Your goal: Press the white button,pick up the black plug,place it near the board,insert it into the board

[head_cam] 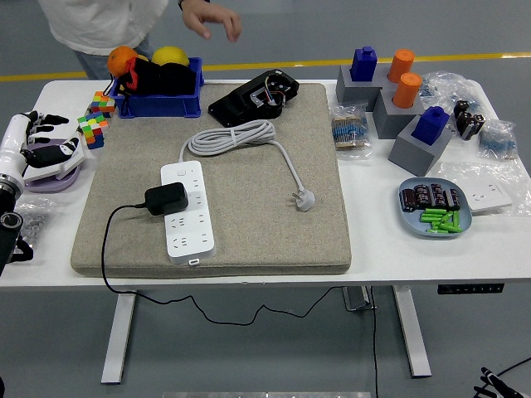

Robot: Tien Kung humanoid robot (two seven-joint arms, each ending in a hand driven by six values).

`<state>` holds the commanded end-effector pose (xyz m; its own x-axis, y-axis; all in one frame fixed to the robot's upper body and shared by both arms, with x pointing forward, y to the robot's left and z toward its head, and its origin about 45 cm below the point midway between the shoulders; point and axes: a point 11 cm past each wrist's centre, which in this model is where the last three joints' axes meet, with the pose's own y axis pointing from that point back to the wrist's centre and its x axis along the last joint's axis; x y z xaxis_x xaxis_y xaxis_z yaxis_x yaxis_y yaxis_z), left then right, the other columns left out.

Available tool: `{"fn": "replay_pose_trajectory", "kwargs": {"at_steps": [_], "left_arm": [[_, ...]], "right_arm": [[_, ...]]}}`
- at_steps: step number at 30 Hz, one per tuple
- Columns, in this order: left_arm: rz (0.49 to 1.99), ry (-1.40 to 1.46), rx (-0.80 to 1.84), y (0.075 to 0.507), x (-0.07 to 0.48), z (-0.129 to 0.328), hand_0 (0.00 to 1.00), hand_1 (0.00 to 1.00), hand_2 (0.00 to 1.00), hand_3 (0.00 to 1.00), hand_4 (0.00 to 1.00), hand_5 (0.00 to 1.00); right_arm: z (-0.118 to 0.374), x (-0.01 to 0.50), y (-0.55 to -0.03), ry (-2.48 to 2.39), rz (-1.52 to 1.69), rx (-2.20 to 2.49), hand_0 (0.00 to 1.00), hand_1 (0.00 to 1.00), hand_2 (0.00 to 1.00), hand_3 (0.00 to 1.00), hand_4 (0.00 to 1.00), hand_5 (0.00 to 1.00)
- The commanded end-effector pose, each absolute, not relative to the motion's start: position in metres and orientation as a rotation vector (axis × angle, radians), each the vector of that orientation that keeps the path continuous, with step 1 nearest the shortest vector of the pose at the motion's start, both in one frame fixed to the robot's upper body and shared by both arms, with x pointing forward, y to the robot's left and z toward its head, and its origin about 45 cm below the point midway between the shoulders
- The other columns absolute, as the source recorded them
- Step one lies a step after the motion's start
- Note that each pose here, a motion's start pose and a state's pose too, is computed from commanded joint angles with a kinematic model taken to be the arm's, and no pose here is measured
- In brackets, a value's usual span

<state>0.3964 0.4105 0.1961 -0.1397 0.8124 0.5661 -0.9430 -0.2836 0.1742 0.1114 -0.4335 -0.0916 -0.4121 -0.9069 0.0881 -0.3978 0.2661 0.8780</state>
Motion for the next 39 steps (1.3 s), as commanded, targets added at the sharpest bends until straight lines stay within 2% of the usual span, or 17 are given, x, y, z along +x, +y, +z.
{"fn": "replay_pose_trajectory", "kwargs": {"at_steps": [1,2,8,9,21,39], "left_arm": [[1.741,-0.259,0.668,0.41,0.394,0.195,0.73,0.814,0.797,0.685,0.765,0.002],[1.742,-0.26,0.657,0.409,0.393,0.194,0.862,0.949,0.902,0.832,0.77,0.002],[1.747,-0.24,0.621,0.404,0.386,0.194,0.862,0.949,0.902,0.832,0.77,0.002],[1.751,-0.238,0.615,0.404,0.385,0.194,0.931,0.976,0.942,0.878,0.773,0.002],[1.774,-0.215,0.617,0.411,0.374,0.19,0.918,0.959,0.9,0.876,0.782,0.021],[1.768,-0.213,0.609,0.409,0.375,0.191,0.911,0.948,0.89,0.874,0.783,0.037]], "right_arm": [[-0.092,0.112,-0.433,-1.936,-1.086,1.177,0.724,0.608,0.553,0.661,0.739,0.496],[-0.092,0.111,-0.433,-1.937,-1.087,1.177,0.724,0.608,0.553,0.662,0.74,0.496],[-0.093,0.109,-0.431,-1.932,-1.097,1.174,0.724,0.608,0.553,0.662,0.74,0.496],[-0.093,0.108,-0.43,-1.932,-1.098,1.173,0.724,0.609,0.553,0.662,0.74,0.496],[-0.093,0.11,-0.43,-1.939,-1.101,1.176,0.724,0.608,0.553,0.662,0.739,0.497],[-0.093,0.112,-0.43,-1.944,-1.101,1.178,0.724,0.607,0.553,0.662,0.738,0.497]]}}
